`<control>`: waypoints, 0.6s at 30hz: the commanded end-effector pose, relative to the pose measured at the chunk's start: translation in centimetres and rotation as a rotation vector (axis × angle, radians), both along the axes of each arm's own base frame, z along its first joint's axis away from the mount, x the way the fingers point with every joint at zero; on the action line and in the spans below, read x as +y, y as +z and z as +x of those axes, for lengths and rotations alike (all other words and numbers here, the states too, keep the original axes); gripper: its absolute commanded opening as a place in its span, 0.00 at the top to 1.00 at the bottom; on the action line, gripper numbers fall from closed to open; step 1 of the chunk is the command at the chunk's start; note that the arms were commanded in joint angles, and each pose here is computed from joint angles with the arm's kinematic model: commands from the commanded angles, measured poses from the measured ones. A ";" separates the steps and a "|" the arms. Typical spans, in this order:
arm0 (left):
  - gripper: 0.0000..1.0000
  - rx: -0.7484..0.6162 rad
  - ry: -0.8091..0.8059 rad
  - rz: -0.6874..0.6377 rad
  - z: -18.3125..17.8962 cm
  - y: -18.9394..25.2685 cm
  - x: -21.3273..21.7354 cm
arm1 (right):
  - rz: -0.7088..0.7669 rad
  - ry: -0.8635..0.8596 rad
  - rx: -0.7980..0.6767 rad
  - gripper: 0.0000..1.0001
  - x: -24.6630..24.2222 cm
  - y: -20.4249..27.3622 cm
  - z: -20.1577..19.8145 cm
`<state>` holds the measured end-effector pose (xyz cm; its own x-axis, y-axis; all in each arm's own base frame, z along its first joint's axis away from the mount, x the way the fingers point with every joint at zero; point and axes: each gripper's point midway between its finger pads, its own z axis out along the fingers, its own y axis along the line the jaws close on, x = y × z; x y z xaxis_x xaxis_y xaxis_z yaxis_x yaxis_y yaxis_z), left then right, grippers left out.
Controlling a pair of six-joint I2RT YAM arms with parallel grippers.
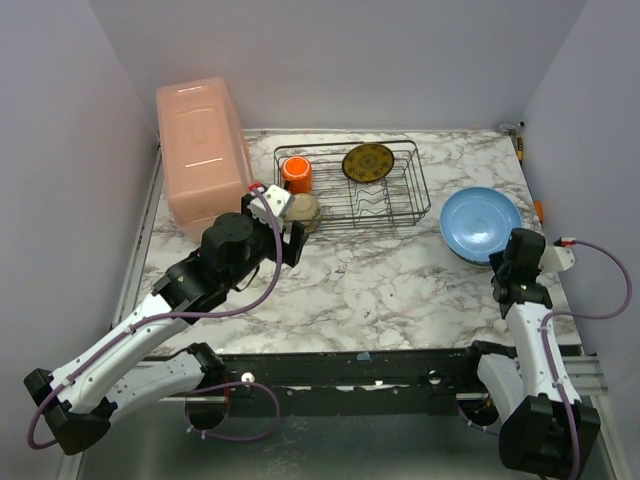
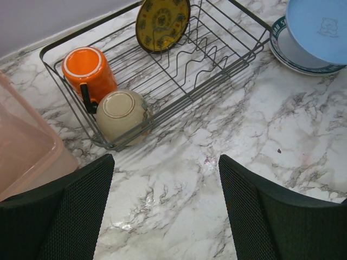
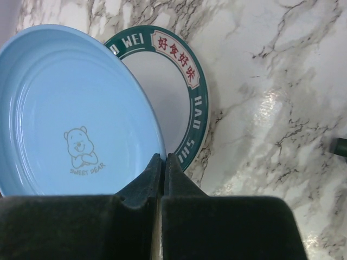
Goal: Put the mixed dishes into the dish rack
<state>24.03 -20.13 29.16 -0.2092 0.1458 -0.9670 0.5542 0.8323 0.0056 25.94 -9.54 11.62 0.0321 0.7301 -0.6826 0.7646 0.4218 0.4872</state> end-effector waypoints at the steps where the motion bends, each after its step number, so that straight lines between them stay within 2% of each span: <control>1: 0.20 0.055 -0.087 -0.074 -1.2 0.0 -1.9 | 0.035 0.028 -0.090 0.99 0.6 1.7 1.6; 6: 0.15 0.235 -0.169 -0.225 -3.2 1.3 -4.6 | 0.041 0.066 -0.103 0.99 1.1 3.6 2.1; 11: 0.09 0.429 -0.273 -0.440 -4.8 2.0 -8.3 | 0.014 0.199 -0.126 0.99 2.5 6.2 3.1; 15: 0.06 0.532 -0.295 -0.562 -3.9 2.1 -10.3 | 0.013 0.348 -0.140 0.99 4.4 8.1 4.0; 18: 0.06 0.615 -0.326 -0.633 -2.8 2.0 -12.2 | 0.067 0.517 -0.155 0.99 7.3 9.1 4.7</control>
